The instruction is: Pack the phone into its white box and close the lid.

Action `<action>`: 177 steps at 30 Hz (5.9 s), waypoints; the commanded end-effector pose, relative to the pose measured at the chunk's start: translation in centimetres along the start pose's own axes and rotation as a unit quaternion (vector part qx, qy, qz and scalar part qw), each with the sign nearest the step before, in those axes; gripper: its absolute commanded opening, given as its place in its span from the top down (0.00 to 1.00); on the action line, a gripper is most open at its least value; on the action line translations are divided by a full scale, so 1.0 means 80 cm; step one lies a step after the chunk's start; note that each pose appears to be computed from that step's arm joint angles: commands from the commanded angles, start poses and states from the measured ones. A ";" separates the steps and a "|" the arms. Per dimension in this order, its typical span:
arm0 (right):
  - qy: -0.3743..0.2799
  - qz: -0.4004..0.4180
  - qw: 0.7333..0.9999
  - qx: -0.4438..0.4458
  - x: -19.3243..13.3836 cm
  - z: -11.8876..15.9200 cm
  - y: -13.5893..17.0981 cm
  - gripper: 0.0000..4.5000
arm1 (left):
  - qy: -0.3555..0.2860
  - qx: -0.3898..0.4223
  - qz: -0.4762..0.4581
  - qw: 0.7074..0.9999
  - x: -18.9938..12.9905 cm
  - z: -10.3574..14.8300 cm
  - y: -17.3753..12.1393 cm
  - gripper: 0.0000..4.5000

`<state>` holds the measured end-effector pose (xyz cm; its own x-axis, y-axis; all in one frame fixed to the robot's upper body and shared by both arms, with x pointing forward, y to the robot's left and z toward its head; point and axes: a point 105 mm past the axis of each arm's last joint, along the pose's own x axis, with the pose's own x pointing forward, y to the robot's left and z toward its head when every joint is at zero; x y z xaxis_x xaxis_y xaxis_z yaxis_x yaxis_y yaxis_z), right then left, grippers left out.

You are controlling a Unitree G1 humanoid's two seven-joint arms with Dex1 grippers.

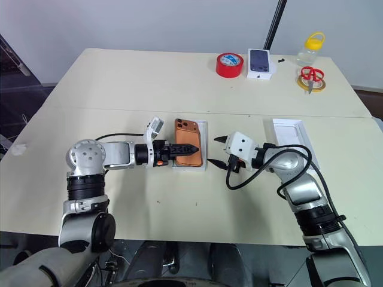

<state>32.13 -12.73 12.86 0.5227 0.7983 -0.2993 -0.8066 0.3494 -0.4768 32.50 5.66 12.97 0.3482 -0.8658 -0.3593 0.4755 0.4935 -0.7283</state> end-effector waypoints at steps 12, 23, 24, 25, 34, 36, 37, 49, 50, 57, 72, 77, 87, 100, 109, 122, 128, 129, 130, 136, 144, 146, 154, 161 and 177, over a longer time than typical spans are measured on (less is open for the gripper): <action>-0.016 -0.017 0.999 -0.023 0.000 0.014 -0.012 0.24 | 0.034 0.038 0.040 0.998 -0.019 0.010 0.013 0.01; -0.014 -0.027 0.999 -0.021 0.003 0.012 -0.018 0.24 | -0.054 0.059 0.024 0.996 -0.049 0.059 0.003 0.01; -0.015 -0.034 0.999 -0.013 0.001 0.011 -0.022 0.29 | -0.073 0.065 0.038 0.994 -0.053 0.066 0.009 0.06; -0.011 -0.042 0.999 -0.014 -0.001 0.009 -0.026 0.36 | -0.084 0.073 0.056 0.992 -0.057 0.070 0.017 0.12; 0.073 -0.078 0.993 -0.058 0.011 -0.034 -0.035 1.00 | -0.064 0.146 0.178 0.971 -0.060 0.053 0.090 0.99; 0.096 -0.079 0.990 -0.065 0.018 -0.045 -0.031 1.00 | -0.051 0.159 0.174 0.971 -0.051 0.045 0.093 0.99; 0.100 -0.081 0.989 -0.071 0.021 -0.047 -0.030 1.00 | -0.049 0.156 0.163 0.973 -0.045 0.041 0.091 0.99; 0.122 -0.103 0.984 -0.074 -0.011 -0.051 -0.046 1.00 | 0.011 0.153 -0.001 0.988 0.077 -0.010 0.009 0.99; 0.131 -0.102 0.983 -0.076 -0.020 -0.054 -0.046 1.00 | 0.010 0.161 -0.005 0.987 0.085 -0.009 0.002 0.99; 0.178 -0.104 0.976 -0.075 -0.073 -0.073 -0.035 1.00 | 0.012 0.175 -0.029 0.984 0.116 -0.014 -0.023 0.99; 0.207 -0.098 0.972 -0.053 -0.099 -0.075 -0.014 1.00 | -0.016 0.177 0.010 0.984 0.108 -0.008 0.003 0.99; 0.204 -0.090 0.974 -0.046 -0.097 -0.076 -0.008 1.00 | -0.017 0.181 0.013 0.983 0.108 -0.009 0.004 0.99; 0.190 -0.036 0.981 0.007 -0.095 -0.072 0.019 1.00 | -0.030 0.199 -0.002 0.980 0.119 0.003 -0.017 0.99; 0.168 -0.127 0.977 0.023 -0.133 -0.050 -0.042 0.94 | -0.068 0.238 0.010 0.969 0.060 0.023 0.001 0.81; 0.230 -0.223 0.946 0.049 -0.169 -0.071 -0.095 0.12 | -0.131 0.429 -0.004 0.894 -0.014 0.056 0.000 0.00; 0.284 -0.199 0.882 0.317 -0.154 -0.085 -0.070 0.12 | -0.095 0.542 -0.089 0.830 -0.074 0.016 0.013 0.00; 0.333 -0.182 0.850 0.365 -0.149 -0.083 -0.070 0.12 | -0.113 0.589 -0.117 0.792 -0.079 0.011 -0.001 0.00; 0.341 -0.180 0.847 0.365 -0.149 -0.083 -0.071 0.12 | -0.116 0.594 -0.116 0.787 -0.079 0.011 -0.002 0.00; 0.343 -0.176 0.843 0.376 -0.146 -0.081 -0.070 0.12 | -0.117 0.597 -0.115 0.786 -0.080 0.011 -0.001 0.00; 0.351 -0.183 0.817 0.419 -0.136 -0.083 -0.074 0.12 | -0.127 0.597 -0.107 0.785 -0.077 0.009 -0.003 0.00; 0.364 -0.223 0.781 0.456 -0.135 -0.105 -0.081 0.65 | -0.145 0.584 -0.094 0.793 -0.073 -0.004 -0.009 0.00; 0.370 -0.230 0.776 0.457 -0.136 -0.112 -0.080 0.89 | -0.147 0.583 -0.089 0.794 -0.074 -0.004 -0.009 0.00; 0.328 -0.239 0.776 0.482 -0.122 -0.101 -0.083 0.98 | -0.146 0.577 -0.084 0.799 -0.078 0.002 -0.007 0.00; 0.152 -0.291 0.821 0.467 -0.107 -0.052 -0.122 1.00 | -0.171 0.506 -0.094 0.840 -0.079 0.017 -0.008 0.52; -0.232 -0.005 0.802 0.550 0.012 0.131 -0.001 1.00 | -0.235 0.485 -0.046 0.841 -0.057 0.045 -0.010 0.99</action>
<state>31.17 -7.42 20.65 0.6216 0.7731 0.1264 -0.6570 0.4267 0.6215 33.38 9.54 15.80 0.4459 -0.8928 0.0642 0.8830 0.4505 0.1316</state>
